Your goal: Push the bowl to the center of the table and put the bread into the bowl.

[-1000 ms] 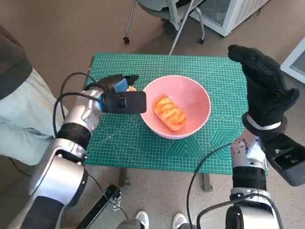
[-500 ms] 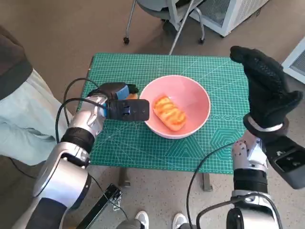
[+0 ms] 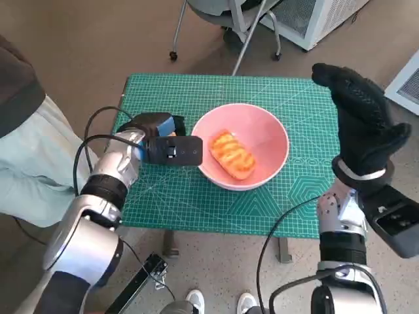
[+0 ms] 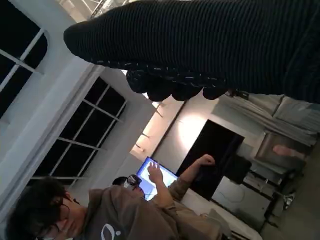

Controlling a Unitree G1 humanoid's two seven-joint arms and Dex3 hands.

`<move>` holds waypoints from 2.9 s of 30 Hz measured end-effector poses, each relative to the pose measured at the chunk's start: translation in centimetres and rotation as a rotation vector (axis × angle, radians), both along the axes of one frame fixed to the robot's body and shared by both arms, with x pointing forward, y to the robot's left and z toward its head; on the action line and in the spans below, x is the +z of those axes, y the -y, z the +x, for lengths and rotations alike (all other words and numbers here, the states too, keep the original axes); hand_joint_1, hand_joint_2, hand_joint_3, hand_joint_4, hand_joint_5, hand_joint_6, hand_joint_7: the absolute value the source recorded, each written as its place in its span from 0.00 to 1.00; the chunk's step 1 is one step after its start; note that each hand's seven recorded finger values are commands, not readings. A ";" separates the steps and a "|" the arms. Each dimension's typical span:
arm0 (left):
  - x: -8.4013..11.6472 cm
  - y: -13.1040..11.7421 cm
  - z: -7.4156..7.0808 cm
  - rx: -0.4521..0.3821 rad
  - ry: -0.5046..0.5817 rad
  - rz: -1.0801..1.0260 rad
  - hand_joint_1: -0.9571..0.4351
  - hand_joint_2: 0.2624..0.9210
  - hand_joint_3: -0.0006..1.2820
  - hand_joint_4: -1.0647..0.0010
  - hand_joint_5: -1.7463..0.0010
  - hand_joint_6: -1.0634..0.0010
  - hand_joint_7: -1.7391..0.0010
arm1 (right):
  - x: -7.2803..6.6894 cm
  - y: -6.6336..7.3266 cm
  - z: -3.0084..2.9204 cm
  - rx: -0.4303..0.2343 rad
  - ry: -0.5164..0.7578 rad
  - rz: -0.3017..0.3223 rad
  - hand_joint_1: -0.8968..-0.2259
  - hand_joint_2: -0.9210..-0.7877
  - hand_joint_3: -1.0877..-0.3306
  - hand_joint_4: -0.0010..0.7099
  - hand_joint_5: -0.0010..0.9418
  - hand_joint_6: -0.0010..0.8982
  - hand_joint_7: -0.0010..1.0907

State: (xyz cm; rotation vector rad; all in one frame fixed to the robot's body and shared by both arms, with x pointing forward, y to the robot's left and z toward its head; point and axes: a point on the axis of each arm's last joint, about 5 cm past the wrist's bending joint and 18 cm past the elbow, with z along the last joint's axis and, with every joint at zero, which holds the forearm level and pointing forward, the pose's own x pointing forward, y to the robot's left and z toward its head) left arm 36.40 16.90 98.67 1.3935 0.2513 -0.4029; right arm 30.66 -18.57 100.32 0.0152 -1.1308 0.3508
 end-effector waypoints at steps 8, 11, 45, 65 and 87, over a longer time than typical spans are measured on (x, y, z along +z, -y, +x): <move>0.4 -1.4 0.0 0.028 0.013 0.005 0.69 1.00 0.05 0.33 0.36 0.41 0.32 | -0.2 -0.1 0.01 -0.007 -0.004 -0.001 0.43 0.00 0.46 0.49 0.00 0.02 0.79; 0.7 -2.0 -0.1 0.042 0.020 0.003 0.69 1.00 0.05 0.34 0.36 0.41 0.31 | -0.1 -0.1 0.02 -0.010 -0.003 -0.009 0.43 0.00 0.46 0.49 0.00 0.02 0.79; 10.3 3.2 -0.2 -0.537 0.576 -0.269 0.69 1.00 0.03 0.32 0.37 0.37 0.34 | -0.1 -0.2 0.38 0.011 -0.010 -0.039 0.44 0.00 0.46 0.49 0.00 0.04 0.76; 7.9 6.1 -0.6 -0.678 0.356 -0.308 0.62 0.89 0.10 0.74 0.70 0.80 0.54 | -0.1 -0.1 0.39 0.016 -0.010 -0.033 0.43 0.00 0.45 0.49 0.00 0.04 0.74; 6.8 2.5 -1.5 -0.747 0.289 -0.780 0.40 0.98 0.01 0.88 0.99 0.83 0.82 | 0.1 -0.1 0.45 0.018 -0.020 -0.022 0.43 0.00 0.46 0.49 0.00 0.05 0.75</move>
